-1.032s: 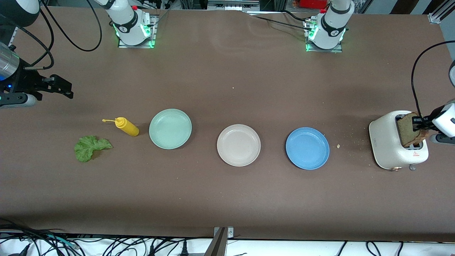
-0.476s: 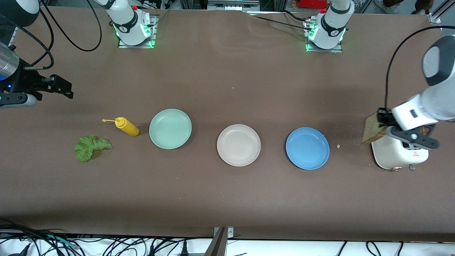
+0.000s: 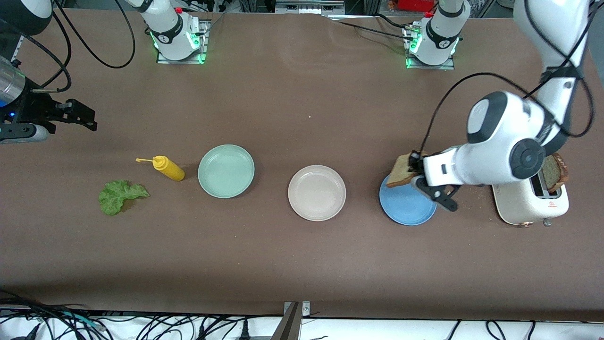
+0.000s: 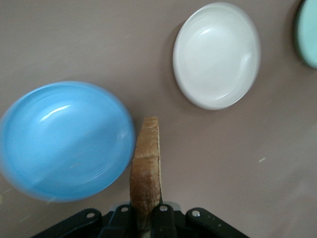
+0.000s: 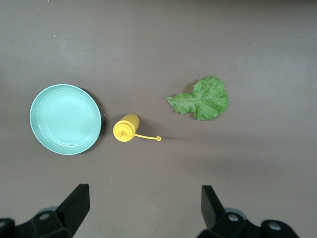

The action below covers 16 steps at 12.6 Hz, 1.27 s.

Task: Make sandwich in beige plate with both arms
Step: 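Carry the bread slice with the left gripper onto the beige plate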

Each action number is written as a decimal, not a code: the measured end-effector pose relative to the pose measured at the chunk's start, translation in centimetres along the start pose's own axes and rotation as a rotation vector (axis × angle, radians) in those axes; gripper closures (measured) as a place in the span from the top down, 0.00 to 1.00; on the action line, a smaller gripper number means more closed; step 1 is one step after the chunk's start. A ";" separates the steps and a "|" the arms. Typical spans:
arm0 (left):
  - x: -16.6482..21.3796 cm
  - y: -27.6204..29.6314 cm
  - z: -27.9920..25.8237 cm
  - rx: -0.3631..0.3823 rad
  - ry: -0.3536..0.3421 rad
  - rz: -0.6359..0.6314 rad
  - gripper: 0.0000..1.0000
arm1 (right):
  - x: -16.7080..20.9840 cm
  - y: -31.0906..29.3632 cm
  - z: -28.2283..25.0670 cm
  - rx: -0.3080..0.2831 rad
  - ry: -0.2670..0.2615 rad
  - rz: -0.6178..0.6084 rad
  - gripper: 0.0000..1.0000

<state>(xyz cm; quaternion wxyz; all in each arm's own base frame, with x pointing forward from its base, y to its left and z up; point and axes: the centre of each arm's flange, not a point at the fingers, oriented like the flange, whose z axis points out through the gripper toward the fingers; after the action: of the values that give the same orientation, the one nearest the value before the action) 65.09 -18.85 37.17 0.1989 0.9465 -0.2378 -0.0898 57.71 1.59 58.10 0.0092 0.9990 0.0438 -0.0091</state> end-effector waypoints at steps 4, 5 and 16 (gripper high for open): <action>4.7 2.7 7.0 -0.287 0.125 -0.104 0.09 | 0.0 0.1 0.0 0.000 0.000 0.001 1.00; 5.6 3.1 9.3 -0.347 0.146 -0.140 0.09 | 0.0 0.2 0.0 0.000 0.000 0.003 1.00; 8.3 2.1 16.1 -0.432 0.227 -0.252 0.61 | 0.0 0.4 0.0 0.000 0.000 0.009 1.00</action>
<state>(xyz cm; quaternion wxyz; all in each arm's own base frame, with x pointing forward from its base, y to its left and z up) 67.21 -30.01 22.85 0.4090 0.9082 -0.0695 -0.0558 57.73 1.20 58.10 0.0093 0.9991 0.0391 -0.0091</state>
